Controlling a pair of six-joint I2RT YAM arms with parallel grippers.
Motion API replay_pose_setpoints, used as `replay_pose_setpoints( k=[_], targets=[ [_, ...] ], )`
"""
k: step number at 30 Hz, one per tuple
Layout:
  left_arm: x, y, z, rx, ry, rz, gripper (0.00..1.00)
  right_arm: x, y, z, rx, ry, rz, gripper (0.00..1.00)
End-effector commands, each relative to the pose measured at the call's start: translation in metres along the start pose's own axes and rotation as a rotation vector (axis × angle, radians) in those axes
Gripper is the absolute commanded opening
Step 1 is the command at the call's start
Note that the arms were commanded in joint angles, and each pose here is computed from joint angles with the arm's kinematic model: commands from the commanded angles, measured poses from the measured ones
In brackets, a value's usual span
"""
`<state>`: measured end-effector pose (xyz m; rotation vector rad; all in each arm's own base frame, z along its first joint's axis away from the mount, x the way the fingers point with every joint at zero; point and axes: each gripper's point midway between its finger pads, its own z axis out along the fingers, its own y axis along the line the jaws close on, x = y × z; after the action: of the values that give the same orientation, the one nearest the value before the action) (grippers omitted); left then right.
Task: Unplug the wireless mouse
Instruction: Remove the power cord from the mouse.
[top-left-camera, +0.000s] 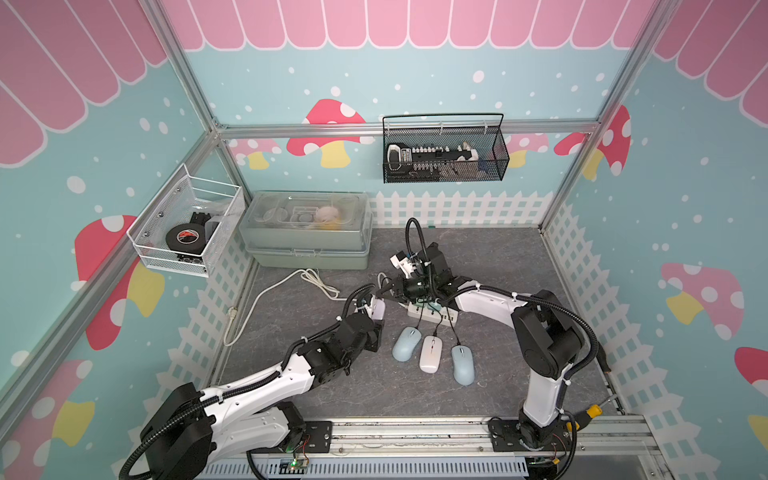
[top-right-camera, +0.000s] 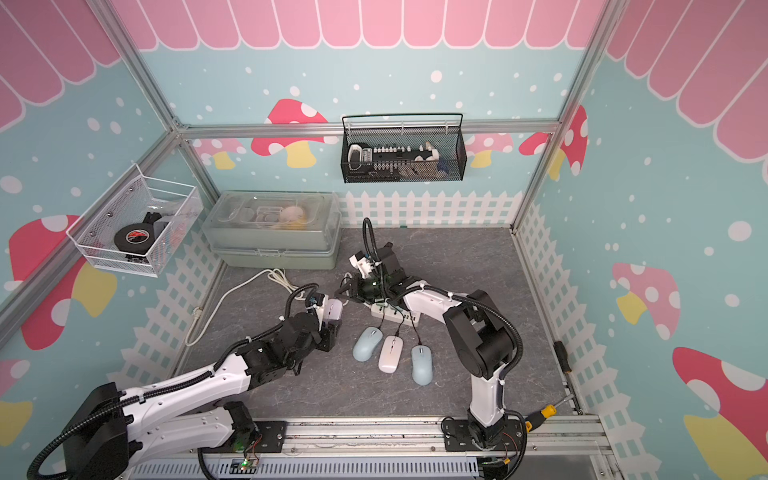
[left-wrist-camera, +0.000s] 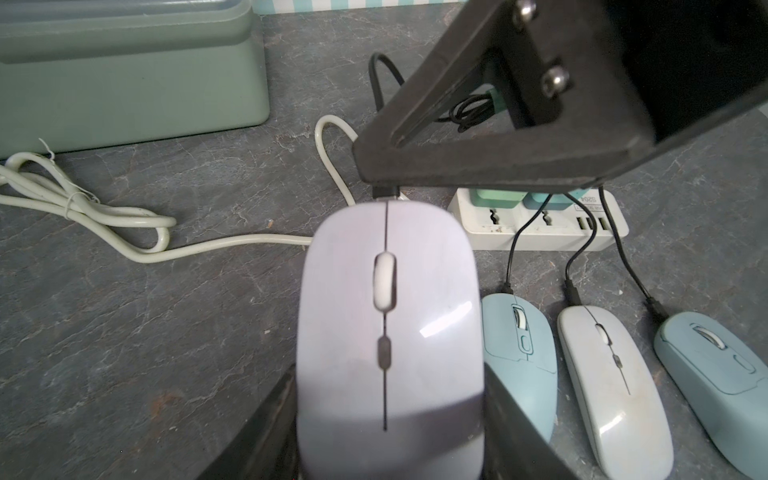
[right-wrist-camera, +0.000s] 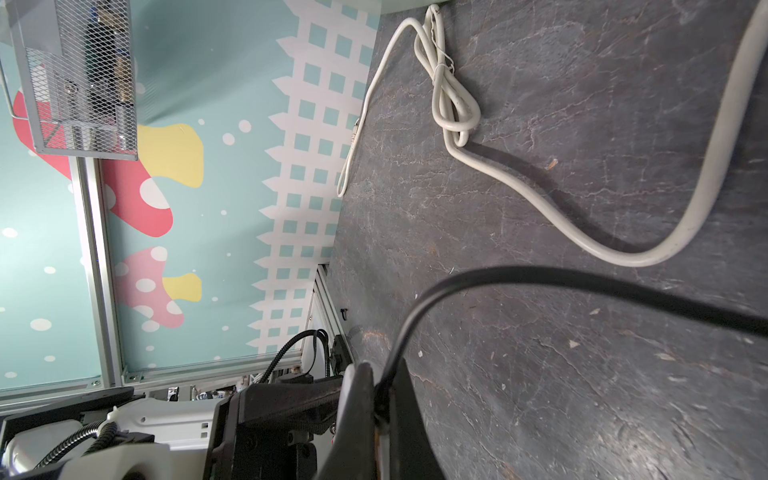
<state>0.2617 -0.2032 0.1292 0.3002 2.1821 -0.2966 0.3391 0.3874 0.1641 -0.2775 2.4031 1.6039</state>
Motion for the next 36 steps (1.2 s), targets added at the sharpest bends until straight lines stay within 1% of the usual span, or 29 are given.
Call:
replay_pose_setpoints(
  k=[1, 2, 3, 9, 19, 25, 27, 30, 34, 36],
  targets=[
    [0.063, 0.0, -0.01, 0.012, 0.244, 0.044, 0.26, -0.091, -0.002, -0.036, 0.049, -0.322, -0.087, 0.0],
    [0.066, 0.0, -0.01, 0.008, 0.265, 0.04, 0.26, -0.091, -0.001, -0.036, 0.049, -0.321, -0.085, 0.0],
    [0.069, 0.0, -0.011, 0.004, 0.278, 0.034, 0.26, -0.089, -0.012, -0.03, 0.06, -0.31, -0.069, 0.0],
    [0.076, -0.005, -0.017, 0.018, 0.298, 0.013, 0.26, -0.088, -0.022, -0.025, 0.067, -0.301, -0.049, 0.0],
    [0.092, -0.005, -0.024, 0.039, 0.332, 0.016, 0.27, -0.102, -0.024, -0.026, 0.058, -0.317, -0.043, 0.0],
    [0.092, -0.005, -0.023, 0.032, 0.336, 0.024, 0.27, -0.11, -0.019, -0.027, 0.044, -0.317, -0.05, 0.0],
    [0.088, -0.003, -0.024, 0.019, 0.317, 0.022, 0.27, -0.108, -0.015, -0.025, 0.023, -0.308, -0.049, 0.0],
    [0.074, 0.001, -0.026, 0.002, 0.258, 0.007, 0.28, -0.104, -0.012, -0.021, 0.008, -0.292, -0.05, 0.0],
    [0.042, 0.007, -0.029, -0.049, 0.129, -0.027, 0.32, -0.096, -0.005, -0.016, -0.01, -0.269, -0.061, 0.0],
    [0.029, 0.009, -0.028, -0.079, 0.093, -0.031, 0.33, -0.091, -0.002, -0.013, -0.019, -0.254, -0.067, 0.0]
  ],
)
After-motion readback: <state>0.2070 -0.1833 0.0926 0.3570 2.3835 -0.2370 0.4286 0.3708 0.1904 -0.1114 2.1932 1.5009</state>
